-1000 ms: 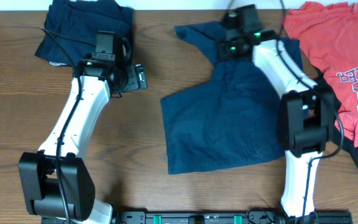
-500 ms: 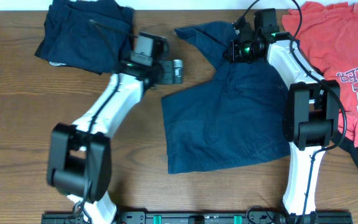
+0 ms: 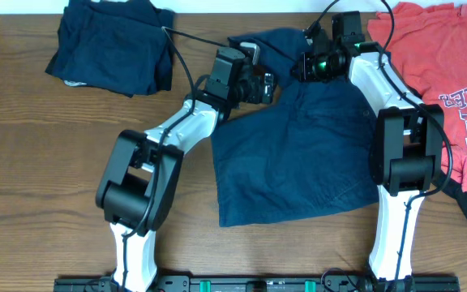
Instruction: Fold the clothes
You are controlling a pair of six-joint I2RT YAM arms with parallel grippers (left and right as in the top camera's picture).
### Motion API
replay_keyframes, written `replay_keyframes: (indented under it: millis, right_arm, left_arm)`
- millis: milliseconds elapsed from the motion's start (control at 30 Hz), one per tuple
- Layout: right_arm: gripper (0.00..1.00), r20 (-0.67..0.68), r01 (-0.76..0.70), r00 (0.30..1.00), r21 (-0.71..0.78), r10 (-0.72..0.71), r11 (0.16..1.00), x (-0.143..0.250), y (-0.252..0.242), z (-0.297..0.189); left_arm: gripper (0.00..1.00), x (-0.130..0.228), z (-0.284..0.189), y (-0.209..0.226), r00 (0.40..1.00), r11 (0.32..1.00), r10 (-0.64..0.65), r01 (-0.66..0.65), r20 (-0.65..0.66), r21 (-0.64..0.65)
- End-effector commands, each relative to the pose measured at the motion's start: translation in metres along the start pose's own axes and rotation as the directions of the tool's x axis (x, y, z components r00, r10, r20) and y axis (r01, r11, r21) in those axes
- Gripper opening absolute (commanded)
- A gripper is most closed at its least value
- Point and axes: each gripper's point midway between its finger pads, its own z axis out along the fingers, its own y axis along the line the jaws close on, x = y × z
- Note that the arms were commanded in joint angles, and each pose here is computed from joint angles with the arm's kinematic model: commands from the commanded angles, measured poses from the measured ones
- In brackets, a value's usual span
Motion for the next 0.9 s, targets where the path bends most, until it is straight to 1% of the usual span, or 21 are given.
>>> replay_keyframes:
  millis: [0,133,300,400,567,667,800,867]
  right_arm:
    - [0.01,-0.022,0.005,1.0,-0.022,-0.006,1.0,0.007,0.003,0.009]
    - [0.01,-0.023,0.005,1.0,-0.022,-0.006,1.0,0.007,0.003,0.009]
    - [0.01,-0.023,0.005,1.0,-0.021,-0.006,1.0,0.007,0.003,0.009]
    - [0.01,-0.025,0.004,1.0,-0.021,-0.004,1.0,0.008,0.002,0.009]
    - [0.01,-0.03,0.001,1.0,-0.02,-0.002,1.0,0.009,0.002,0.009]
    - [0.01,-0.032,0.0,1.0,-0.02,0.0,1.0,0.009,0.002,0.009]
    - [0.01,-0.038,-0.004,0.999,-0.019,0.003,1.0,0.011,0.002,0.008]
    - [0.01,-0.038,-0.004,0.999,-0.019,0.003,1.0,0.011,0.002,0.008]
  left_arm:
    - [0.98,-0.003,0.01,0.001,0.999,1.0,0.009,-0.009,0.034,0.021]
    - [0.98,-0.008,0.023,0.003,0.995,0.999,-0.009,0.005,0.098,0.041]
    - [1.0,-0.003,0.039,0.01,0.989,0.998,-0.022,0.014,0.146,0.058]
    - [0.98,-0.003,0.047,0.016,0.982,0.999,-0.018,0.009,0.186,0.045]
    - [0.92,-0.02,0.049,0.019,0.957,0.999,-0.003,-0.008,0.292,0.038]
    - [0.91,-0.03,0.046,0.024,0.942,1.0,0.001,-0.002,0.337,0.003]
    - [0.9,-0.037,0.044,0.024,0.935,1.0,-0.014,0.015,0.355,0.0]
    - [0.87,-0.039,0.045,0.023,0.934,0.999,-0.039,0.038,0.354,0.011]
